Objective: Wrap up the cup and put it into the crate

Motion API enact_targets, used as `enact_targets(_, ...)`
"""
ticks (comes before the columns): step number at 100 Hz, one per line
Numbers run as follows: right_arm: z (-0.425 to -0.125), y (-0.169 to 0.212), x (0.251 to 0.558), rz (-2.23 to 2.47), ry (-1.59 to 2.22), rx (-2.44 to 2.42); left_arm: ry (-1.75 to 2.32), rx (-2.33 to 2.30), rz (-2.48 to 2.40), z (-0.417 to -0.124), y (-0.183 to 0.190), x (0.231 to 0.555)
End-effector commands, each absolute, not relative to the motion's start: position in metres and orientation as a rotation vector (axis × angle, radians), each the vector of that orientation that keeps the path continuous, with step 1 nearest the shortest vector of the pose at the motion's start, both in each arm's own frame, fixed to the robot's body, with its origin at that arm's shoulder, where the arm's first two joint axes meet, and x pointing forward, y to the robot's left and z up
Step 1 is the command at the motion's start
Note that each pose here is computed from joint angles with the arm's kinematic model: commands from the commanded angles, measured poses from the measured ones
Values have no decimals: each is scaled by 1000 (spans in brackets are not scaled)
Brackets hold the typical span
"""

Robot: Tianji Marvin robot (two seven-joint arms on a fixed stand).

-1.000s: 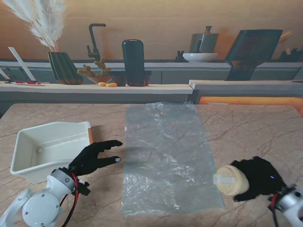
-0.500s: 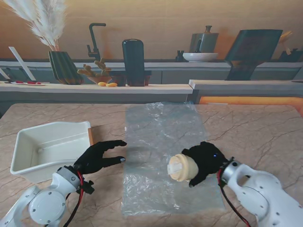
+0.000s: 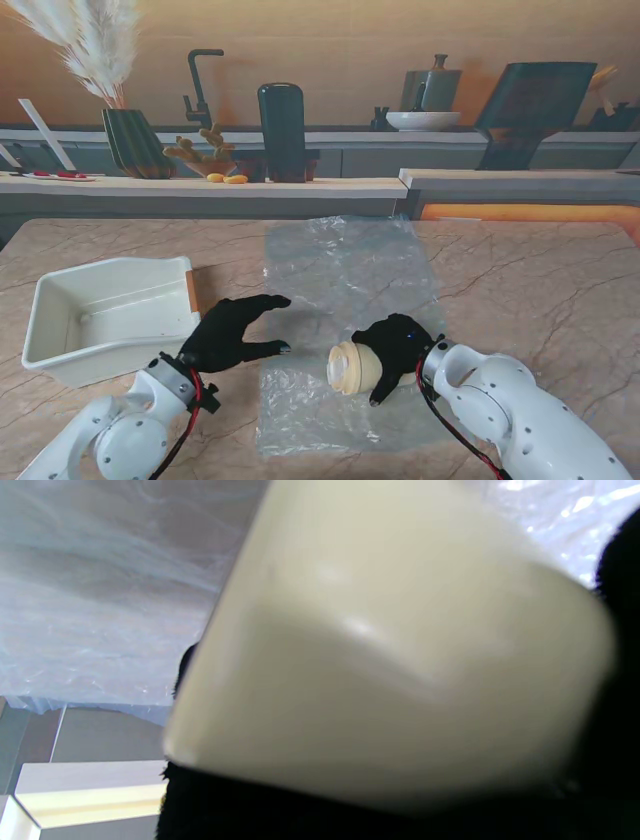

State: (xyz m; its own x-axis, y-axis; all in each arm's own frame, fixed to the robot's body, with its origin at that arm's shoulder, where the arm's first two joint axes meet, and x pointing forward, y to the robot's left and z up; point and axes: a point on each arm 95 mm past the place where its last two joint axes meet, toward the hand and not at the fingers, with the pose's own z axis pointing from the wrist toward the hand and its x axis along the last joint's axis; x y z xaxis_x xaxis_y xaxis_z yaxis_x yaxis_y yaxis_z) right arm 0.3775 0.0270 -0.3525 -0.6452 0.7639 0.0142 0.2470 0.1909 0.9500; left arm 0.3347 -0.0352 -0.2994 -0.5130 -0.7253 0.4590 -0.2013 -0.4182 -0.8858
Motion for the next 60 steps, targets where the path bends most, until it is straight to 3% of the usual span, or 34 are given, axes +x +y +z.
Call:
enact_targets(1, -354, 30, 378, 1437, 2031, 946, 1449, -1278, -2008, -299, -46, 329)
enact_targets(60, -364, 37, 368, 1307, 2103, 1020, 1510, -1119, -1990, -316, -88, 324)
